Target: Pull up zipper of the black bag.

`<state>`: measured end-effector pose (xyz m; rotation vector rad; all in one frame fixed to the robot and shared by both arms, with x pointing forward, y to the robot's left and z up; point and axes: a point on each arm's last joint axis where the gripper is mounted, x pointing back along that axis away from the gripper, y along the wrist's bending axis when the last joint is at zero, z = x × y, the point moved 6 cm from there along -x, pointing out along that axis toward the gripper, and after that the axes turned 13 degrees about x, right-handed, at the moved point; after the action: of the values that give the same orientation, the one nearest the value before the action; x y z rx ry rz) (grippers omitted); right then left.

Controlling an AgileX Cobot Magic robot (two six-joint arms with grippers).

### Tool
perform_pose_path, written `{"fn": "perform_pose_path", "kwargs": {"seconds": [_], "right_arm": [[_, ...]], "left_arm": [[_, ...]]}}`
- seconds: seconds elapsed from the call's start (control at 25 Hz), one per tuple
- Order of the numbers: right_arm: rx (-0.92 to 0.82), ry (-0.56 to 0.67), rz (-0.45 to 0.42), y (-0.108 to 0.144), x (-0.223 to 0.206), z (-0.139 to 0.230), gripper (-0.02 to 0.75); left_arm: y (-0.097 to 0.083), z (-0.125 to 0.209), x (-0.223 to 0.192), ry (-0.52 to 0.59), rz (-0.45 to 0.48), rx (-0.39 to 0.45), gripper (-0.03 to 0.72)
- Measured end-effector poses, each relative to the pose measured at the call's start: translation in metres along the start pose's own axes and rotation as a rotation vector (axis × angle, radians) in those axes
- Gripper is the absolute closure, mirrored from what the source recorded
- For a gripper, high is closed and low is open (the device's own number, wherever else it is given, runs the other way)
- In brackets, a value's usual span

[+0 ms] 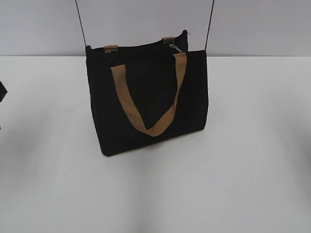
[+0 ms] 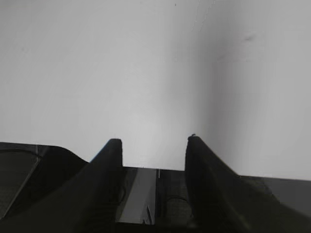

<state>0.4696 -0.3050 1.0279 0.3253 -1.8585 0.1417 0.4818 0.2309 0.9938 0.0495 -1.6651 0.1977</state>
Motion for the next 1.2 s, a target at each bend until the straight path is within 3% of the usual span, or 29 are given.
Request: {"fn": "perform_pose_path", "kwargs": {"seconds": [0.2, 0.36, 0.48, 0.8, 1.2], "right_arm": [[-0.071, -0.072, 0.042, 0.023, 0.016, 0.049, 0.411], [-0.066, -0.156, 0.084, 0.039, 0.024, 0.085, 0.361], [-0.05, -0.15, 0.083, 0.046, 0.013, 0.105, 0.342], [0.051, -0.257, 0.118, 0.058, 0.019, 0.125, 0.344], [0.222, -0.474, 0.22, 0.074, 0.03, 0.148, 0.409]], "left_arm": [[0.003, 0.006, 0.008, -0.021, 0.009, -0.001, 0.309], [0.01, 0.025, 0.023, -0.082, 0.031, -0.006, 0.309], [0.017, 0.042, 0.039, -0.152, 0.058, -0.013, 0.309], [0.05, 0.098, 0.076, -0.421, 0.093, -0.03, 0.309], [0.079, 0.142, 0.059, -0.67, 0.138, -0.041, 0.309]]}}
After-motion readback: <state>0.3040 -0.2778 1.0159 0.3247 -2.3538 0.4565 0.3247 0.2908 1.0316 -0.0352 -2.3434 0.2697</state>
